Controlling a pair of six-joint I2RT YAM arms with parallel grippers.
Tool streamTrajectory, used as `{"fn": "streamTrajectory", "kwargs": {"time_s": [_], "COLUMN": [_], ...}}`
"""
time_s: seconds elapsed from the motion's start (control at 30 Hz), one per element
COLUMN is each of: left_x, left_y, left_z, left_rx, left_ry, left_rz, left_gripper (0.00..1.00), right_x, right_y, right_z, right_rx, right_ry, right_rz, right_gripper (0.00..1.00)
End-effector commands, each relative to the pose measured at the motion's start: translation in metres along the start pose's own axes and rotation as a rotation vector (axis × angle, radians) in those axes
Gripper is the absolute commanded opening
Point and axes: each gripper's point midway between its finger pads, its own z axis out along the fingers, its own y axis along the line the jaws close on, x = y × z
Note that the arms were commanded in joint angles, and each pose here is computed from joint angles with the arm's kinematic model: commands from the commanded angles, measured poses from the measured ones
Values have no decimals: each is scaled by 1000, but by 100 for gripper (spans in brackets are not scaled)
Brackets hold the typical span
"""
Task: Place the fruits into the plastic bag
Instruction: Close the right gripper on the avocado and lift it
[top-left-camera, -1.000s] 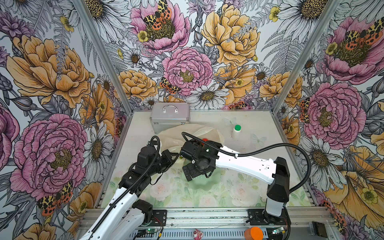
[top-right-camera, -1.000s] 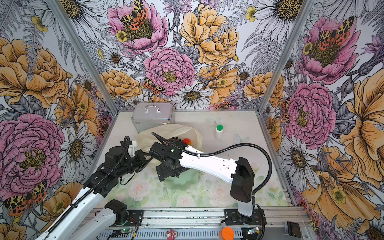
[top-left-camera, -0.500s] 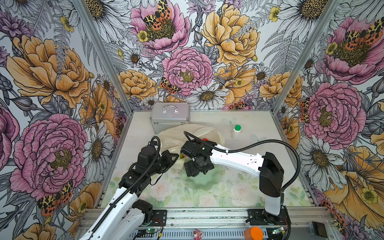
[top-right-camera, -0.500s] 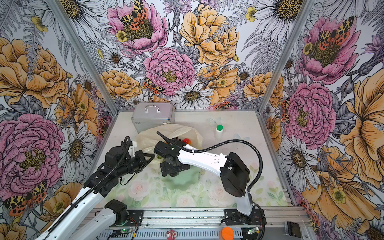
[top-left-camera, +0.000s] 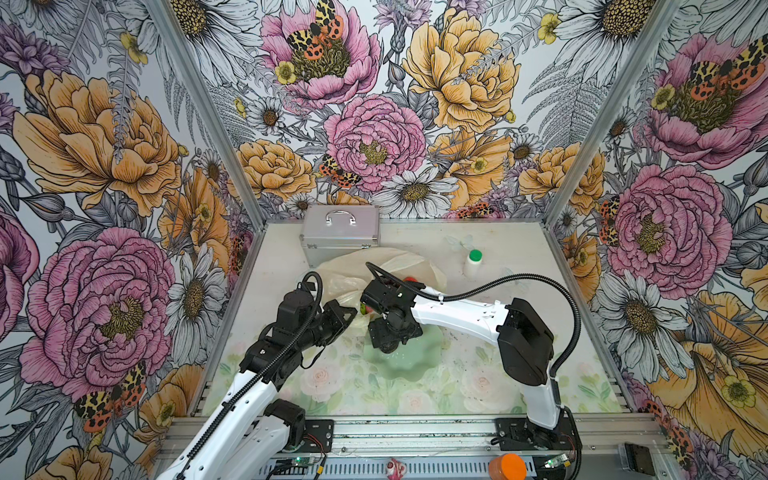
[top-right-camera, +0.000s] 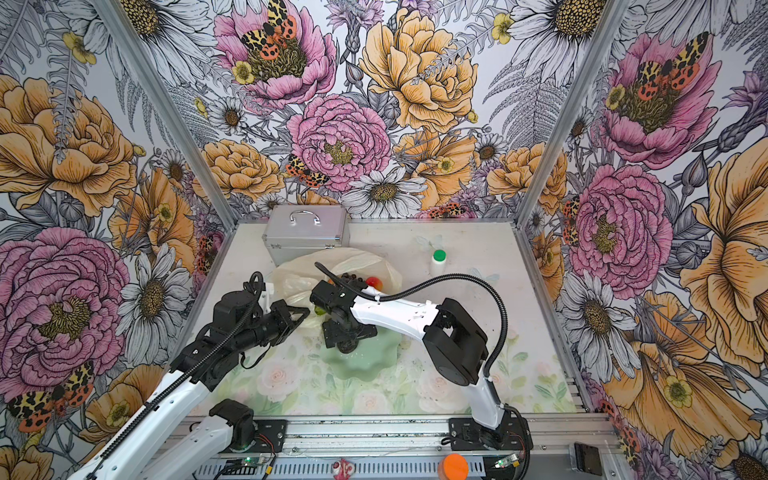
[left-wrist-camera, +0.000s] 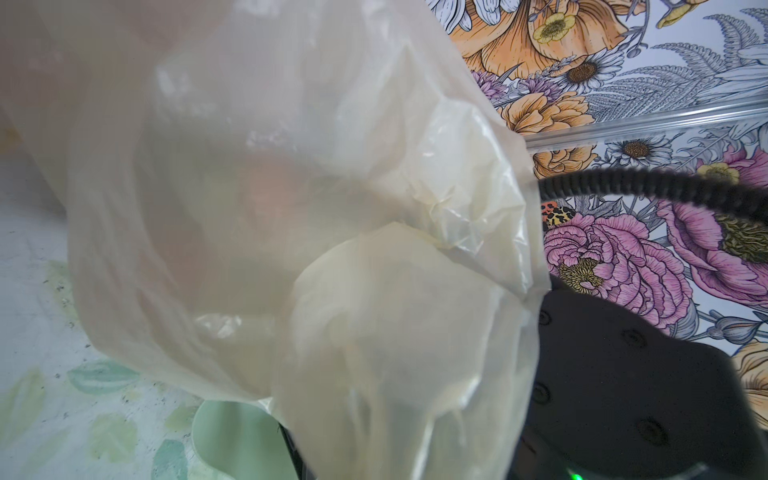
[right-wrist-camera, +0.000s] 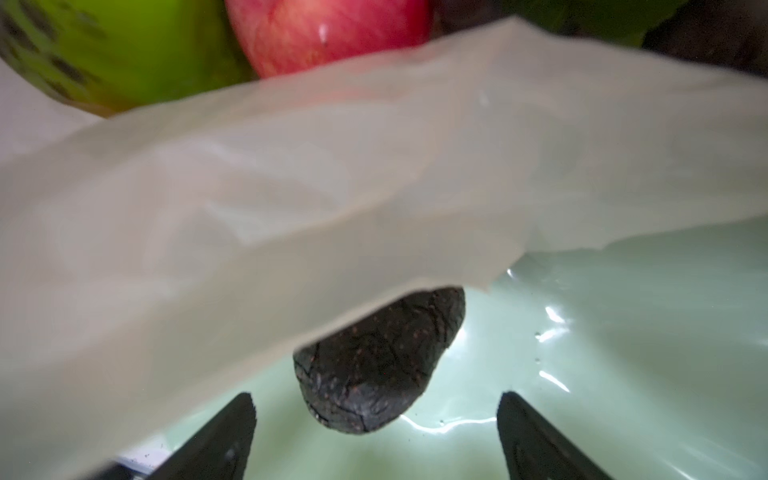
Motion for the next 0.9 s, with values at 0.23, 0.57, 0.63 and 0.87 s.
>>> {"fn": "streamTrajectory", "kwargs": {"time_s": [0.23, 0.57, 0.63, 0.87], "left_x": [-4, -4, -4, -5], "left_y": [-8, -5, -5, -4], "left_z": [-3, -2, -2, -2], "left_rx": [19, 13, 13, 11], "left_ry": [3, 6, 4, -4], "left_rz": [20, 18, 16, 12], "left_gripper": [0, 0, 0, 0], "right_x": [2, -1, -1, -5], "right_y": [-4, -11, -11, -18], "right_z": [28, 31, 30, 10], "right_rx": [7, -9, -15, -15], "right_ry": [27, 5, -3, -69], "right_rz": [34, 62, 66, 63], "right_gripper": [88, 73, 69, 54]}}
